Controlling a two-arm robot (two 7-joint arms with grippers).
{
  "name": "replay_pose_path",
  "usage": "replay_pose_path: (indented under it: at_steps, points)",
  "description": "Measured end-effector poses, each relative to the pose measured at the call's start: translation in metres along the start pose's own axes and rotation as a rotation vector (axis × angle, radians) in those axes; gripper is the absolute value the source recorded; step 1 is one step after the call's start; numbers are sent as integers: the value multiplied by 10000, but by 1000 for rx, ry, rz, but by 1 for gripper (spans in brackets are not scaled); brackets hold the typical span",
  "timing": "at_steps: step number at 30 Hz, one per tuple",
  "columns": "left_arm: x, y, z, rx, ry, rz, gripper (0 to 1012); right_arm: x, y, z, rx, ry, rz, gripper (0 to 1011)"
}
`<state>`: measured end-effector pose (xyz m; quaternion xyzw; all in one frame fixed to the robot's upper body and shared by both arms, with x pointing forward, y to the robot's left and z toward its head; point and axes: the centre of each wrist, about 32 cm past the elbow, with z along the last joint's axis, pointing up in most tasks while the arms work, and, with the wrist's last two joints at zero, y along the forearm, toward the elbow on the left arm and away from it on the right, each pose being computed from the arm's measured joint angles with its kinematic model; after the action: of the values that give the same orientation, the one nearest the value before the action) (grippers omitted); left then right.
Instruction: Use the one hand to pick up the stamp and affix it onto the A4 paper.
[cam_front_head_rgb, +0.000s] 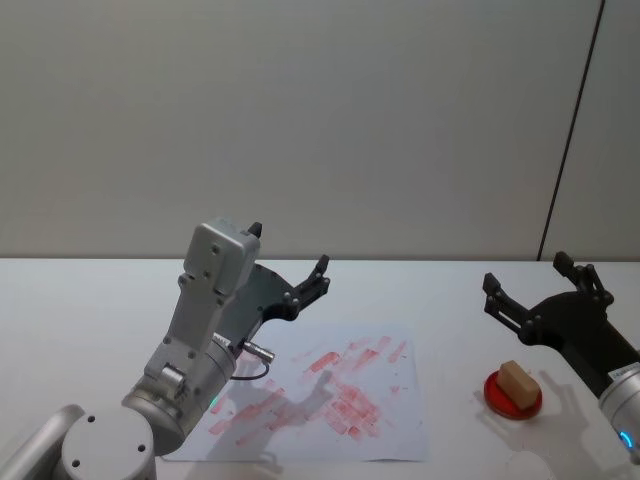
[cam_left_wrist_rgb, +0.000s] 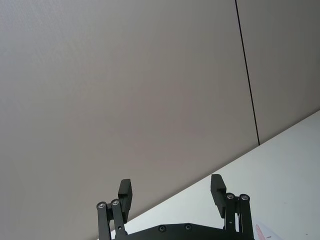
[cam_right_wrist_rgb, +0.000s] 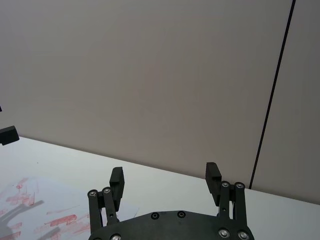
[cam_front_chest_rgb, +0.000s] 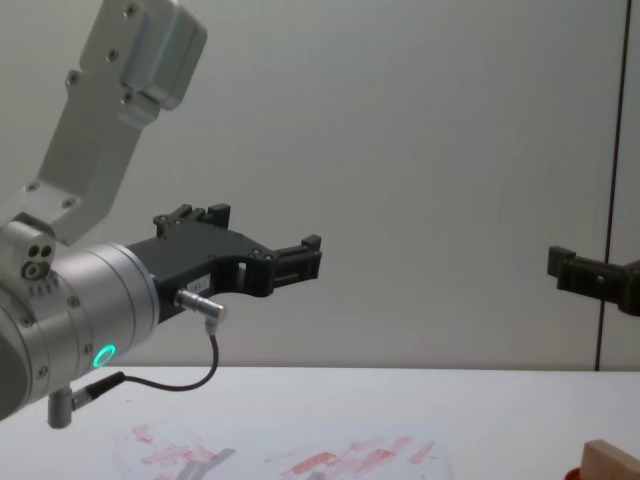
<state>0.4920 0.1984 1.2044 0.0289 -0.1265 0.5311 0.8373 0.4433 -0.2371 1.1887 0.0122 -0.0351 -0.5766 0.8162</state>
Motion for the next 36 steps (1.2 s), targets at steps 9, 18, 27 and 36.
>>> replay_pose_path:
  at_steps: [9,18,27,36]
  points:
    - [0,0,0,0,0,0,1002,0,0,0,0,0,0,1001]
    - [0,0,0,0,0,0,1003,0,0,0,0,0,0,1001]
    - [0,0,0,0,0,0,1002,29,13,-24,-12,-9,9,1001]
    - [0,0,0,0,0,0,1003,140,20,-120,-81,-39,42,1001]
